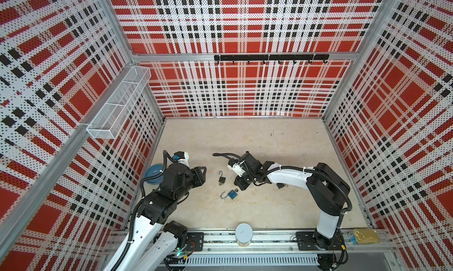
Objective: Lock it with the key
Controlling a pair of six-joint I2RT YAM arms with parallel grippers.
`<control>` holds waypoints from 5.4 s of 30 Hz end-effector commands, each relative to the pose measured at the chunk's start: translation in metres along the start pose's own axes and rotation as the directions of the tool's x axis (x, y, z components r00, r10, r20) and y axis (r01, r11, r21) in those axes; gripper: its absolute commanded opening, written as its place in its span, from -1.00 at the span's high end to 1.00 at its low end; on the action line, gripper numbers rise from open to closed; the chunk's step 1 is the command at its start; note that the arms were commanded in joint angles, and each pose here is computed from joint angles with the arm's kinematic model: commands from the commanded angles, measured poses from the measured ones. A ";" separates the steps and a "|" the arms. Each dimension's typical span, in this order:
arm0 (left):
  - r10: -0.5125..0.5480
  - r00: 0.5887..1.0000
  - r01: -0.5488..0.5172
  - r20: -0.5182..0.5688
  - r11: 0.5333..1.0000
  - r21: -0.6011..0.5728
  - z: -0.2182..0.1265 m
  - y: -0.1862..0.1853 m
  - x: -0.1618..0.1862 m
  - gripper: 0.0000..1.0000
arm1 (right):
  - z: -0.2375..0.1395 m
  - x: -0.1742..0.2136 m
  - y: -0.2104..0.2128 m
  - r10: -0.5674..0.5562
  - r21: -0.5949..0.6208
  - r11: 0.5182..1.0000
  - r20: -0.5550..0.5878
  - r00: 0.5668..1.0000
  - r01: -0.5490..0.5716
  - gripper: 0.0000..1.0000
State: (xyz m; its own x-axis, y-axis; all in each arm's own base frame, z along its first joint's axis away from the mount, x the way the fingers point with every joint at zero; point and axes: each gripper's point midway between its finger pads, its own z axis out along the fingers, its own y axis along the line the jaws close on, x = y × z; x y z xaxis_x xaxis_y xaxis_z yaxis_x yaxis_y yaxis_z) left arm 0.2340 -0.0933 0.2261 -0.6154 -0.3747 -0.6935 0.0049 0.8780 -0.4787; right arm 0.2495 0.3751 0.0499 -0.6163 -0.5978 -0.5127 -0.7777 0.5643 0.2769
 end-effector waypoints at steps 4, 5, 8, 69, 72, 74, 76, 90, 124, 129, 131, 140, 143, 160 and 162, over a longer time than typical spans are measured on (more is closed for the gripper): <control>-0.003 1.000 0.003 0.006 1.000 -0.014 0.000 0.003 -0.003 0.01 | 0.010 -0.011 0.007 0.013 -0.038 0.999 0.037 0.999 -0.012 0.81; -0.003 1.000 0.003 0.006 1.000 -0.011 0.001 0.002 -0.003 0.01 | 0.012 -0.010 0.007 0.019 -0.043 0.999 0.036 0.999 -0.018 0.82; -0.004 1.000 0.004 0.004 1.000 -0.007 0.002 0.002 -0.002 0.01 | 0.019 -0.004 0.006 0.037 -0.047 0.998 0.021 0.999 -0.036 0.84; -0.019 0.998 0.018 0.064 0.999 0.031 -0.021 -0.001 -0.022 -0.03 | 0.037 0.026 0.048 -0.204 0.209 0.952 -0.118 0.972 0.226 0.13; -0.019 0.998 0.017 0.060 0.999 0.038 -0.021 -0.002 -0.021 -0.03 | 0.038 0.031 0.046 -0.207 0.227 0.946 -0.137 0.969 0.234 0.16; -0.032 0.997 0.030 0.070 0.999 0.023 -0.020 0.002 -0.024 -0.03 | 0.038 0.033 0.046 -0.208 0.236 0.942 -0.145 0.967 0.238 0.17; -0.035 0.997 0.034 0.070 0.999 0.024 -0.021 0.003 -0.024 -0.03 | 0.038 0.035 0.045 -0.206 0.241 0.941 -0.153 0.967 0.239 0.19; -0.046 0.997 0.044 0.067 0.999 0.026 -0.019 0.005 -0.022 -0.03 | 0.042 0.050 0.046 -0.204 0.228 0.941 -0.201 0.958 0.249 0.14; -0.040 0.999 0.039 0.007 0.994 0.107 0.006 -0.019 -0.034 -0.01 | -0.080 -0.009 0.021 -0.147 0.308 0.946 0.119 0.982 0.104 0.69; -0.054 0.998 0.057 -0.022 0.990 0.129 0.015 -0.024 -0.032 0.00 | -0.105 -0.014 0.013 -0.145 0.327 0.941 0.174 0.974 0.082 0.70; -0.065 0.997 0.070 -0.040 0.986 0.153 0.019 -0.029 -0.029 0.01 | -0.115 -0.016 0.011 -0.151 0.337 0.938 0.193 0.970 0.079 0.70; 0.011 0.990 0.029 -0.141 0.961 0.276 0.045 -0.080 0.003 0.02 | -0.140 -0.027 0.019 -0.190 0.336 0.937 0.245 0.951 0.101 0.71; 0.022 0.984 0.032 -0.175 0.952 0.305 0.056 -0.095 0.014 0.04 | -0.144 -0.030 0.021 -0.195 0.328 0.939 0.254 0.948 0.105 0.71; 0.021 0.968 0.077 -0.249 0.923 0.378 0.093 -0.123 0.048 0.15 | -0.156 -0.045 0.029 -0.201 0.312 0.944 0.296 0.934 0.104 0.72; 0.017 0.967 0.084 -0.253 0.920 0.384 0.094 -0.125 0.050 0.16 | -0.157 -0.047 0.030 -0.202 0.310 0.945 0.302 0.932 0.104 0.72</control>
State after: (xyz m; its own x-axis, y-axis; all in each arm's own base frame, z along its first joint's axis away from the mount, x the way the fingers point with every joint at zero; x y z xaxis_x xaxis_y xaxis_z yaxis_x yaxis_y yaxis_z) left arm 0.2752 -0.2422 0.1953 -0.8023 -0.2571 -0.5388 0.2357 0.6928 -0.6816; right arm 0.2294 0.3177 0.1677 -0.4424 -0.5702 -0.6922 -0.7531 0.6553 -0.0584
